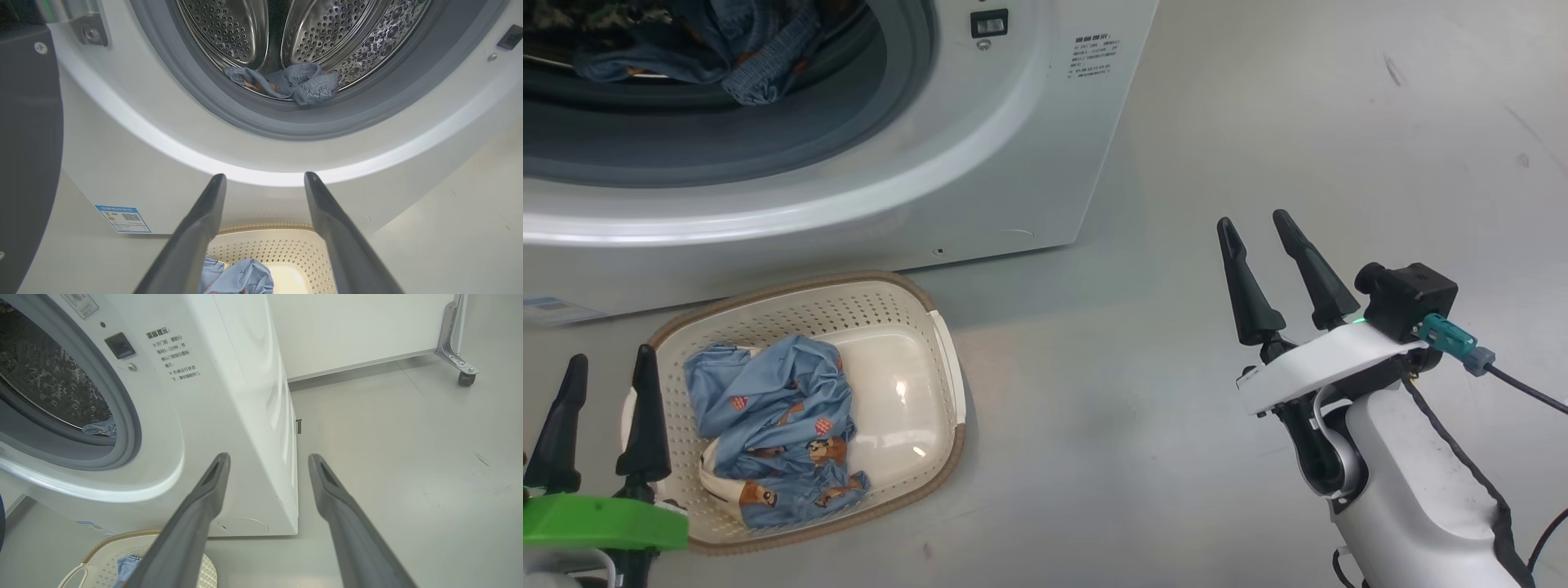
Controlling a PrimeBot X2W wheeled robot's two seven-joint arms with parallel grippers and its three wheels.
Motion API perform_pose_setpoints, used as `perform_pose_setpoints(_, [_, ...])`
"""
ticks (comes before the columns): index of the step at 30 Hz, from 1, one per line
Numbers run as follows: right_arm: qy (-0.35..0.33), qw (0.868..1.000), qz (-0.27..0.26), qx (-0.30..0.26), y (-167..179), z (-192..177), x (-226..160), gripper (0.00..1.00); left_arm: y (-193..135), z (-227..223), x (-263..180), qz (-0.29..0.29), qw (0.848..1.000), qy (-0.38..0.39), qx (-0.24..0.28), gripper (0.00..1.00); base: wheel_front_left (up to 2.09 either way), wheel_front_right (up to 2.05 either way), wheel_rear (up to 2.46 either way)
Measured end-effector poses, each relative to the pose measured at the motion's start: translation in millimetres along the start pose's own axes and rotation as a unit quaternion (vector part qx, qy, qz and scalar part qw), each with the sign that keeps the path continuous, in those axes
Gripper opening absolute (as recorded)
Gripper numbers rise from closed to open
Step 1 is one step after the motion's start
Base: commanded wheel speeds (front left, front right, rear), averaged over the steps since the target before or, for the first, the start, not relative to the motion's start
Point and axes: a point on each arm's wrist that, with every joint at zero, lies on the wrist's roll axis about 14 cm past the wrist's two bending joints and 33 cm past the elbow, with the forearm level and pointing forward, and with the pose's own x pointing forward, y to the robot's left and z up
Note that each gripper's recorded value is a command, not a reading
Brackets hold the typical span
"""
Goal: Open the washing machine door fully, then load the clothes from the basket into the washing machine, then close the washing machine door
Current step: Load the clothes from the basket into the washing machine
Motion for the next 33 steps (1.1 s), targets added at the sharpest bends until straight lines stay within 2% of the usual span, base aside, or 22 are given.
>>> perform_pose_setpoints(17, [0.021,1.0,-0.012,-0.002,-17,-25,27,1.0,23,-62,30,0.005,0.996,0.085,-0.016,1.0,0.0,0.0,0.0])
perform_pose_setpoints(27, [0.038,0.999,-0.016,0.001,-24,-42,36,1.0,25,-120,35,0.001,0.983,0.179,-0.034,1.0,0.0,0.0,0.0])
perform_pose_setpoints(29, [0.043,0.999,-0.018,0.003,-25,-48,38,1.0,23,-135,38,0.0,0.978,0.201,-0.053,1.0,0.0,0.0,0.0])
perform_pose_setpoints(33, [0.05,0.998,-0.024,0.001,-32,-54,39,1.0,27,-154,40,-0.008,0.97,0.237,-0.043,1.0,0.0,0.0,0.0])
